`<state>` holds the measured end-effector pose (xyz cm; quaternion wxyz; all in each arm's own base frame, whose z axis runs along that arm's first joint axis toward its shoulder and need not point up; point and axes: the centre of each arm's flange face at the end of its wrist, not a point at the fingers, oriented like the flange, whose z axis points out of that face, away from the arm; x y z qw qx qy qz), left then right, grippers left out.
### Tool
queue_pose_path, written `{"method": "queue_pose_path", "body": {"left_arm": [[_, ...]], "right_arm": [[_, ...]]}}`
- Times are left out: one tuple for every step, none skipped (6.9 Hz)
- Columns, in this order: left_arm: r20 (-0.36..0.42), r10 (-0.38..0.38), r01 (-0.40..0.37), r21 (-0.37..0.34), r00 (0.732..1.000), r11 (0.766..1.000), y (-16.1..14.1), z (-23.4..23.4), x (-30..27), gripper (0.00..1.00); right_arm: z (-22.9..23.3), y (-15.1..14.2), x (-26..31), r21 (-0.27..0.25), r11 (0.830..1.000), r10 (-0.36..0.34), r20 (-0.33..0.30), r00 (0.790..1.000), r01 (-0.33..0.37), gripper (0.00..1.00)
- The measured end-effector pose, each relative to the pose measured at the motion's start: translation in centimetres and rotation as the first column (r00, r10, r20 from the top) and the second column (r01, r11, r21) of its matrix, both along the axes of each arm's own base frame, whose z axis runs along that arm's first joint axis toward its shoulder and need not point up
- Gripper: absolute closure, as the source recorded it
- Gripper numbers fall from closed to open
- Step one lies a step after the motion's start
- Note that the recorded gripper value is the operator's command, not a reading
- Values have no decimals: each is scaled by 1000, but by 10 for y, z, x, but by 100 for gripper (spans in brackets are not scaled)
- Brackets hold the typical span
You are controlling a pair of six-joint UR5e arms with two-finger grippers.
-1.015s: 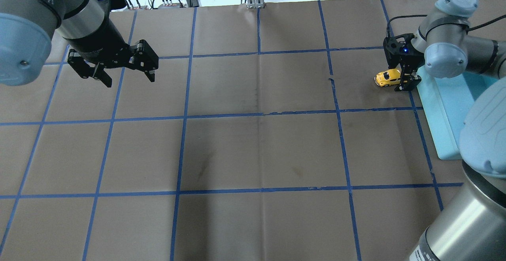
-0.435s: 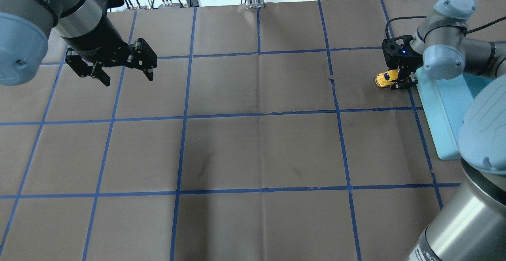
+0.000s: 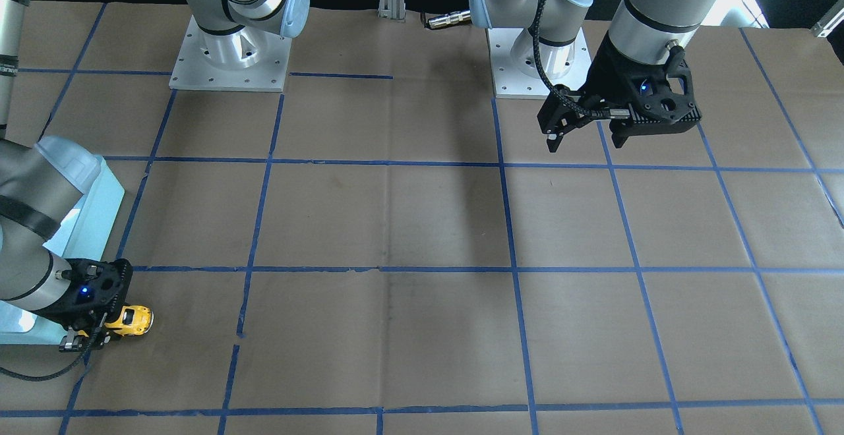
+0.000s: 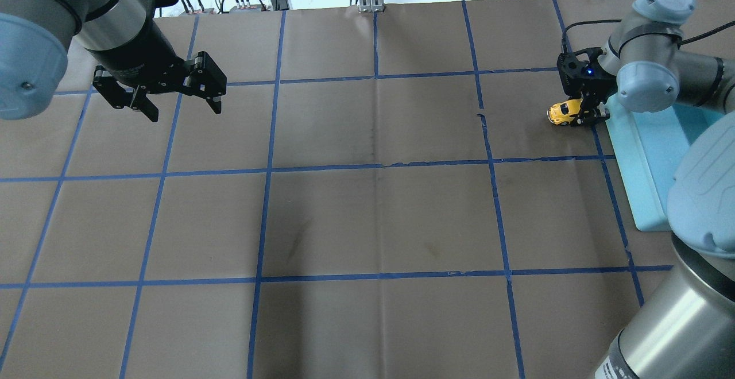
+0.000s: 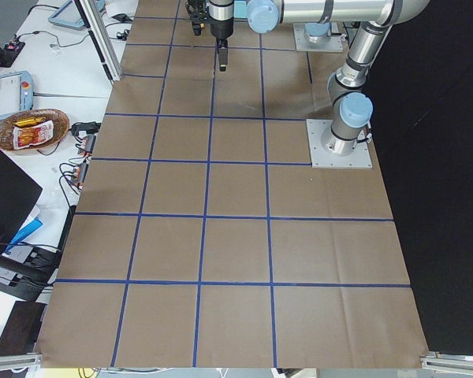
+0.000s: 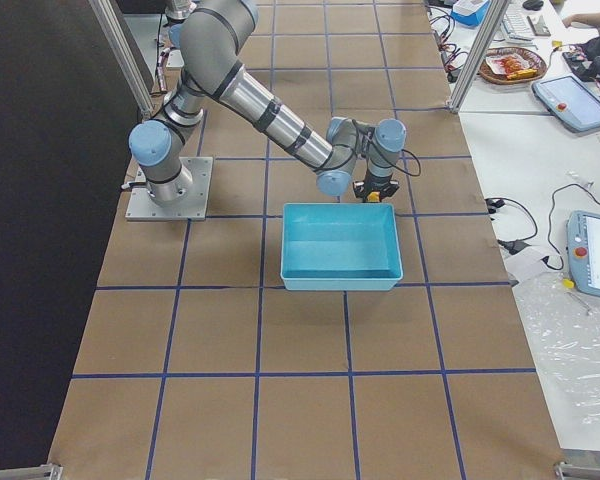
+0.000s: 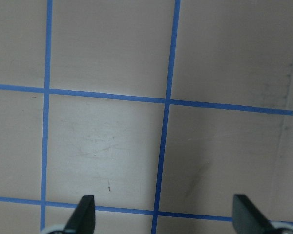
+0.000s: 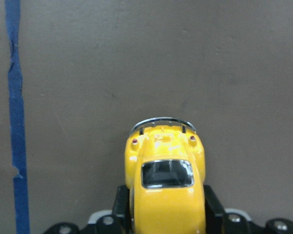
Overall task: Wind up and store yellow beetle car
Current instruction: 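Close the right gripper on the yellow car and lift it, then carry the car into the light-blue bin and open the right gripper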
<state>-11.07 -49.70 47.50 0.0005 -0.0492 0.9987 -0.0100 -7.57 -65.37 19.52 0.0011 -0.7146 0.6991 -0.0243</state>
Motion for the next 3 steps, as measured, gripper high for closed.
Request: {"method": "queue_pose_path", "body": {"left_arm": [[0, 0, 0, 0, 1000, 1000, 0, 0, 0, 0], [0, 1, -1, -1, 1000, 1000, 0, 0, 0, 0], [-1, 1, -1, -1, 1000, 1000, 0, 1, 0, 0]], "right_arm": [[15, 1, 0, -4, 1000, -4, -12, 1000, 4, 99], [37, 4, 2, -12, 1000, -12, -21, 1000, 12, 100], [58, 7, 6, -19, 1000, -25, -24, 999, 25, 100]]}}
